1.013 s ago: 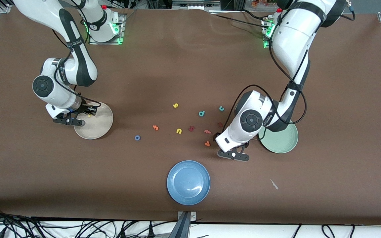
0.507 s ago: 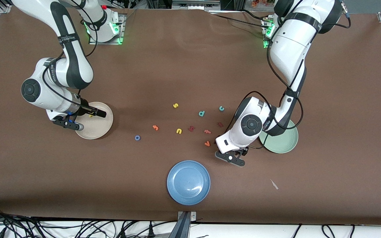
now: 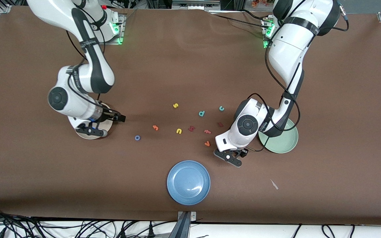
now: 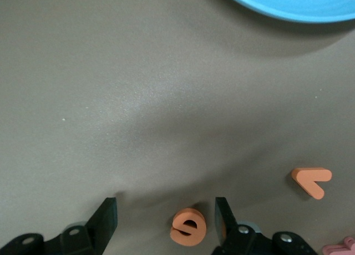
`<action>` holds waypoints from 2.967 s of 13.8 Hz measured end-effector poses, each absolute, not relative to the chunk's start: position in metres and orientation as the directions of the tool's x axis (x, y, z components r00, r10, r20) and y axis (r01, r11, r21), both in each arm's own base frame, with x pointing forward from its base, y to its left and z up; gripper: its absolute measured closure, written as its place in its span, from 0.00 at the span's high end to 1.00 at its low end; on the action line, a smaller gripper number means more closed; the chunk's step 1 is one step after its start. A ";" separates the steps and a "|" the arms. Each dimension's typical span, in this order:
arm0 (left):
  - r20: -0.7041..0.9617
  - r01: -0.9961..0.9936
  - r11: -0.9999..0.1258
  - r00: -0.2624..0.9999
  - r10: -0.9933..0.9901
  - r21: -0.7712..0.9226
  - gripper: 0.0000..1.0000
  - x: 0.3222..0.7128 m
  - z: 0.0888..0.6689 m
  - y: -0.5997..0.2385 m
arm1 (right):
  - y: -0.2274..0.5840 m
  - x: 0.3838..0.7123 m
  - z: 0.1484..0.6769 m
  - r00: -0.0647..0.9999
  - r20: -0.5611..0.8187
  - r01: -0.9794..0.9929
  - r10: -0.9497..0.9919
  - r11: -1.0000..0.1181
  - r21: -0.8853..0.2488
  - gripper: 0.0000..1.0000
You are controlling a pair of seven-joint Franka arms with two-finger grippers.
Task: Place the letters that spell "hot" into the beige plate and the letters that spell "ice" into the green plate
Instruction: 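Grasp the orange letter with the left gripper while the right grasps blue ring, then carry the orange letter to the green plate while the right carries ring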
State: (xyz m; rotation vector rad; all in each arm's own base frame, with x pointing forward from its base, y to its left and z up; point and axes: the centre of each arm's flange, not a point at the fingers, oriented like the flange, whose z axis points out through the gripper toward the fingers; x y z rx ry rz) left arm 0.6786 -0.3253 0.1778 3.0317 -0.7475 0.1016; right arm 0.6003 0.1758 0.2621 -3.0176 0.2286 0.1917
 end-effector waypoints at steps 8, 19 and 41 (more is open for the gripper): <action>0.038 -0.472 -0.881 0.881 -0.472 0.008 0.55 0.671 0.172 -0.329 | 0.233 0.631 0.222 0.996 -0.084 -0.041 -0.038 -0.999 -0.035 1.00; 0.004 -0.484 -0.875 0.875 -0.484 0.013 0.26 0.663 0.175 -0.335 | 0.255 0.638 0.189 0.998 -0.059 0.018 0.018 -1.000 0.004 0.93; -0.354 -0.432 -0.900 0.834 -0.424 0.061 0.26 0.661 0.189 -0.137 | 0.261 0.638 0.181 0.999 -0.038 0.025 0.025 -1.000 -0.001 0.38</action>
